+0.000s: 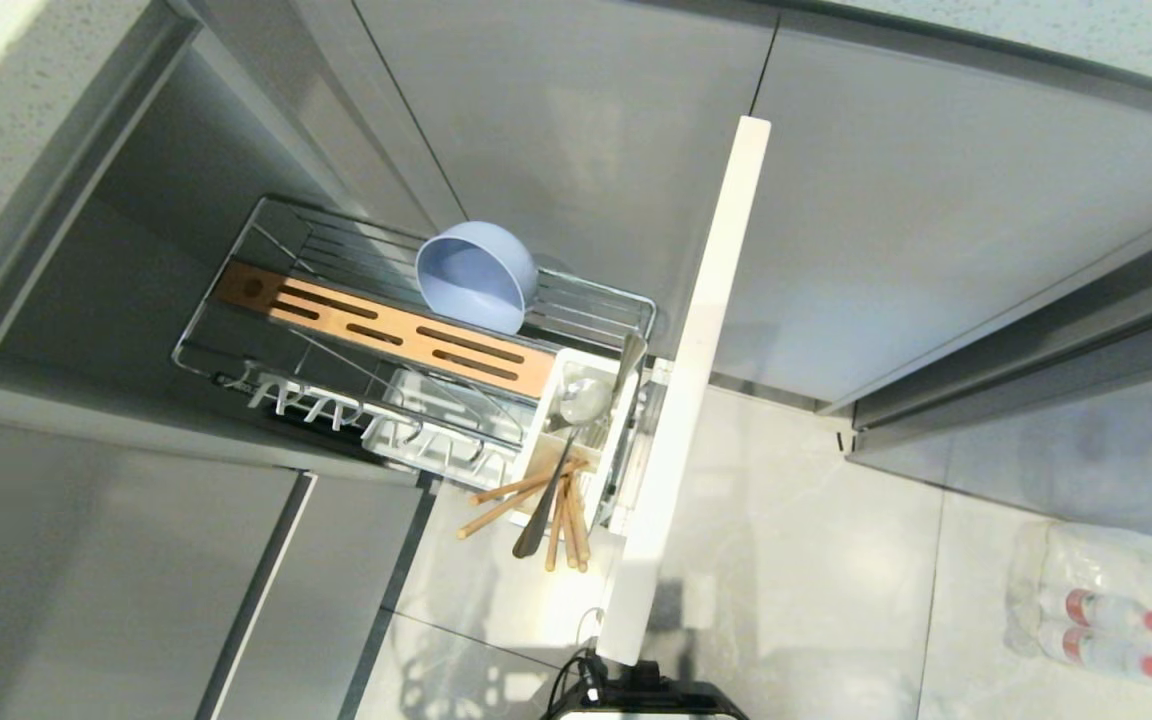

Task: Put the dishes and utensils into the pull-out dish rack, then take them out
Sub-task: Pick up the plate and place it in the cupboard

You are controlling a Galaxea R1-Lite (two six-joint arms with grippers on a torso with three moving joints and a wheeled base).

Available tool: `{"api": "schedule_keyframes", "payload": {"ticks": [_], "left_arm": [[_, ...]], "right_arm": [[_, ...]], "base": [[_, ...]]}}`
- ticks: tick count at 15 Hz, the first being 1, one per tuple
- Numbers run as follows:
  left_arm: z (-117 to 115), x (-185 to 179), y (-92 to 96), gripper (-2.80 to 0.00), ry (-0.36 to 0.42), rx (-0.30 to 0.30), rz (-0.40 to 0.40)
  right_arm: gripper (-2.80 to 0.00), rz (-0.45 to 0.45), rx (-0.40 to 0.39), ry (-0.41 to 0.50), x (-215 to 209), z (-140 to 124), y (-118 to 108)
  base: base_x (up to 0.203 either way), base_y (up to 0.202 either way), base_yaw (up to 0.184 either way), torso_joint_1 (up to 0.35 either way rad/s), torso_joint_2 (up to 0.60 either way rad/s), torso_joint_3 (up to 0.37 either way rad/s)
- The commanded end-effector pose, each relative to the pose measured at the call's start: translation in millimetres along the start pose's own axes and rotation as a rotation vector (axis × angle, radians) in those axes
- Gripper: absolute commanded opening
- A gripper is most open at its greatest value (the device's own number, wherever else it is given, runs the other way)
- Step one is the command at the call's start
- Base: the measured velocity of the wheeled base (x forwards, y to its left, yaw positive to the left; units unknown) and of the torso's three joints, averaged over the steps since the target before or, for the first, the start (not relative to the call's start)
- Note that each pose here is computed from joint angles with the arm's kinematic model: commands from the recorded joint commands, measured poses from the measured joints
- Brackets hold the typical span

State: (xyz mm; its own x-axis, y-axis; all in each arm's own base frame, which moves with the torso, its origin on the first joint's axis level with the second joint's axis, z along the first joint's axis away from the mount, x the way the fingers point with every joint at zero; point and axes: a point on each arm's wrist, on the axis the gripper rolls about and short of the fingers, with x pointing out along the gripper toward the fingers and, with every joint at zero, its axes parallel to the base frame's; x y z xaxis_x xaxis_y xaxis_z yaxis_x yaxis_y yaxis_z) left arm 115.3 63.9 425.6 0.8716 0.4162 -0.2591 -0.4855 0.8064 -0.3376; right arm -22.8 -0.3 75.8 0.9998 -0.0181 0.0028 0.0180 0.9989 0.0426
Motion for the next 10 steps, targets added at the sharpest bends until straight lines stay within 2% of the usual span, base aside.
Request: {"api": "schedule_keyframes", "payload": {"ticks": [1, 10], "left_arm": [[-0.6, 0.9, 0.7, -2.8, 0.006, -0.004, 0.005], [-1.1, -6.4, 0.5, -2.8, -0.006, 0.0, 0.001]], "right_arm": [[-2.8, 0.0, 0.0, 0.0, 0.0, 0.0, 0.0], [-2.8, 0.0, 0.0, 0.001, 0.1, 0.1, 0.0]], "base": [[0.0, 0.0, 0.0, 0.0, 0.0, 0.0], [0.0, 0.0, 0.0, 0.0, 0.0, 0.0]]}}
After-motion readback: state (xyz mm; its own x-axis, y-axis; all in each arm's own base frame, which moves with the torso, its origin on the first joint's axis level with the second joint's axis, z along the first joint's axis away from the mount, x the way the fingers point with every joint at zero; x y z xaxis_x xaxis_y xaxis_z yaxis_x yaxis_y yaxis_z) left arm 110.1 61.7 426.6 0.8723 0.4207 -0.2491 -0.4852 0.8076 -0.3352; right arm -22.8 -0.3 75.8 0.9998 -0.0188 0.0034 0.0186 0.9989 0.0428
